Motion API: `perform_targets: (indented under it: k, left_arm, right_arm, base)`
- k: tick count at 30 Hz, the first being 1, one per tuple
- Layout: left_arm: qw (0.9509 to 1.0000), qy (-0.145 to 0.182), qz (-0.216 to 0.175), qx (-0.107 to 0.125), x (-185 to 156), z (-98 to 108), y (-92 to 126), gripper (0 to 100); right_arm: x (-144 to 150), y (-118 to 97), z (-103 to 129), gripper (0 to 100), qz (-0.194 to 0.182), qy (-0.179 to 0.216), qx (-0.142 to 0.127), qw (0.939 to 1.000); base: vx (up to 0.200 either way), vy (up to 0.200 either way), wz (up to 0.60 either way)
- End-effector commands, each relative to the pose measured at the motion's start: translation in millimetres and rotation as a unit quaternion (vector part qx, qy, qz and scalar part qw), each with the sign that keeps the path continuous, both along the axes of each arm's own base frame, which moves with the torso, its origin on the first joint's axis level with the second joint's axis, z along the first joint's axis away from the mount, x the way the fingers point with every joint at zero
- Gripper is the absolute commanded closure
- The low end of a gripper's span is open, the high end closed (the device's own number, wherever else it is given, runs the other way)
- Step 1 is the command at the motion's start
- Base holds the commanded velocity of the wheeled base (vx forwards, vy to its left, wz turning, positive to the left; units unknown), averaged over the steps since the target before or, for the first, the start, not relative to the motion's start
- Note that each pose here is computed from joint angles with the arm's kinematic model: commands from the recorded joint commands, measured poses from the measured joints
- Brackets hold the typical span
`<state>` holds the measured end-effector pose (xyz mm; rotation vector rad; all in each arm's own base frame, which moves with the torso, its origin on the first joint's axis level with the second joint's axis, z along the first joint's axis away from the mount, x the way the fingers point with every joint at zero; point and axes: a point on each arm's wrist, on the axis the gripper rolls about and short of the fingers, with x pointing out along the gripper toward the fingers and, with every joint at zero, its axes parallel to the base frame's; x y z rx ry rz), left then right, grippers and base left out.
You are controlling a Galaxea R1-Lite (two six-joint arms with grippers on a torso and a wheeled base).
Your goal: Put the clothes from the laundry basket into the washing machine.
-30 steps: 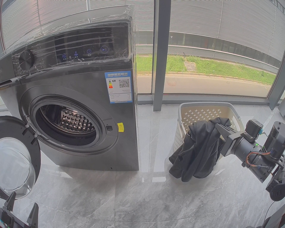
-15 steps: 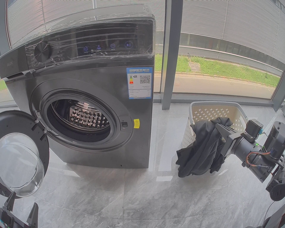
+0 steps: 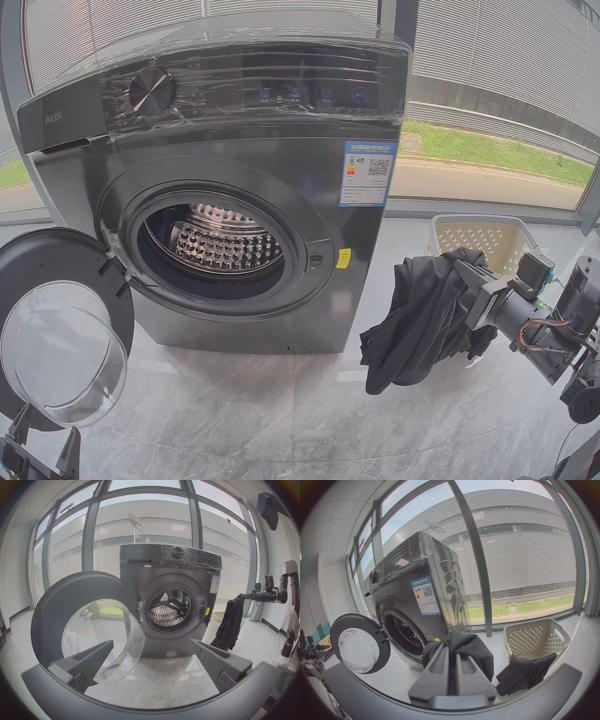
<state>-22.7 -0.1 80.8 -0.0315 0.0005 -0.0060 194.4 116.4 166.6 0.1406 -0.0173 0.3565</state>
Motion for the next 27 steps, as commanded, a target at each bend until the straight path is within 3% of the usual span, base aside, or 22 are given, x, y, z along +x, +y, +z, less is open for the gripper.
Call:
perform_targets:
  k: [1, 16, 20, 27]
  left_arm:
    - [1.0000, 0.001, 0.000, 0.000, 0.0, -5.3, 0.0, 0]
    - [1.0000, 0.001, 0.000, 0.000, 0.0, -5.3, 0.0, 0]
    - [1.0000, 0.001, 0.000, 0.000, 0.0, -5.3, 0.0, 0]
    - [1.0000, 0.001, 0.000, 0.000, 0.0, -5.3, 0.0, 0]
  right_arm:
    - [-0.1, 0.0, 0.1, 100, 0.000, 0.000, 0.000, 1.0000]
    - [0.2, 0.5, -0.6, 100, 0.001, 0.001, -0.001, 1.0000]
    - [0.0, 0.4, -1.2, 100, 0.001, 0.002, -0.002, 1.0000]
    - [-0.7, 0.4, -2.8, 100, 0.001, 0.005, -0.003, 1.0000]
  base:
    - [0.000, 0.000, 0.00]
    - [0.000, 0.000, 0.00]
    - [-0.200, 0.000, 0.00]
    - [0.000, 0.000, 0.00]
